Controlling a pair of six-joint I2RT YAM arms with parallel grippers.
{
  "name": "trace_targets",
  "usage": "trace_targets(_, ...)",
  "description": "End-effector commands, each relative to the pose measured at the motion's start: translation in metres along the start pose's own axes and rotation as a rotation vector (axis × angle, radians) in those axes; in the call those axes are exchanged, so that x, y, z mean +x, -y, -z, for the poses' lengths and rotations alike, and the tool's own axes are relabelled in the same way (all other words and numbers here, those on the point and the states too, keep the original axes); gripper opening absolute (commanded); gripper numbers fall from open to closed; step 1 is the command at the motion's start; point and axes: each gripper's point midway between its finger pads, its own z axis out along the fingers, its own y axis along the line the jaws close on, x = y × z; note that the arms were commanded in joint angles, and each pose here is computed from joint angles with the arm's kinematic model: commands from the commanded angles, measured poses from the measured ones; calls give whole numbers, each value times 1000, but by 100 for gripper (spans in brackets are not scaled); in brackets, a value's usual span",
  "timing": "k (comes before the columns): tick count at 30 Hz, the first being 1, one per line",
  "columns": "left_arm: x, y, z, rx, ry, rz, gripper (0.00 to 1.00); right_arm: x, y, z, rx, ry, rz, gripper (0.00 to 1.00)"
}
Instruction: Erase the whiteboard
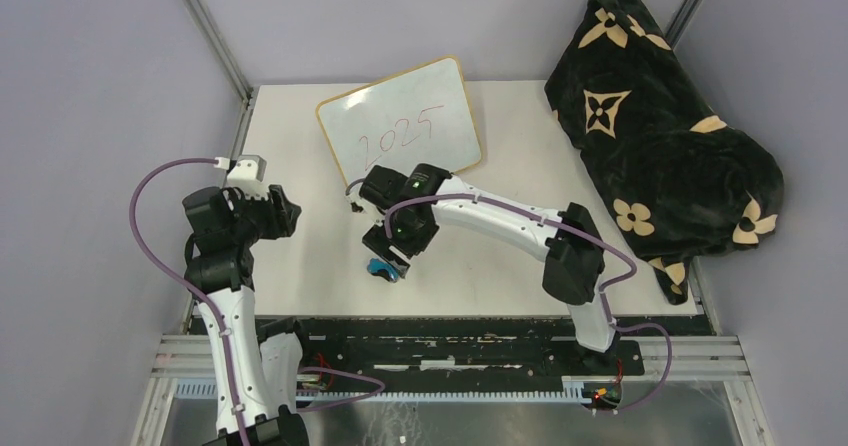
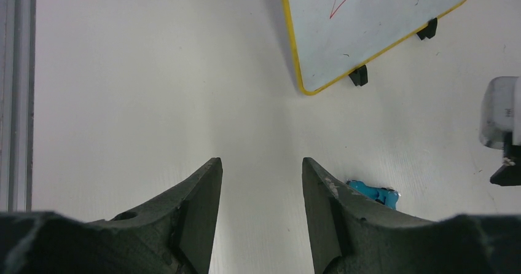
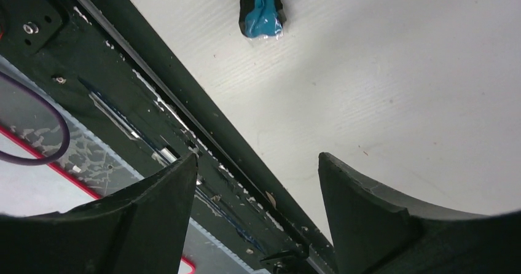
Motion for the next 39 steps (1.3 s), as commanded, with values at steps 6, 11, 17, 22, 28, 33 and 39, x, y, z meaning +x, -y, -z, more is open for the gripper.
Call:
trace_targets(6, -10, -2, 3, -16, 33, -27, 58, -35, -8, -36, -28, 44, 24, 74)
trace_targets(11, -7, -4, 2, -20, 22, -21, 58, -50, -6, -57, -11, 50, 12, 73)
trace_targets(17, -8, -6, 1, -30, 17, -20, 58, -59, -4, -76, -4, 55, 10, 67)
trace_targets(22, -9, -8, 3, -45, 21, -25, 57, -55, -3, -93, -10, 40, 9, 65)
trace_targets(28, -7, -8, 5, -54, 24, -26, 57, -57, -3, -108, -15, 33, 6, 61)
trace_targets(33, -9, -10, 8, -69, 27, -34, 57, -54, -4, -117, -24, 14, 2, 58)
trace_targets(39, -7, -11, 8, -78, 24, -40, 57, -50, -4, -124, -25, 3, -7, 56)
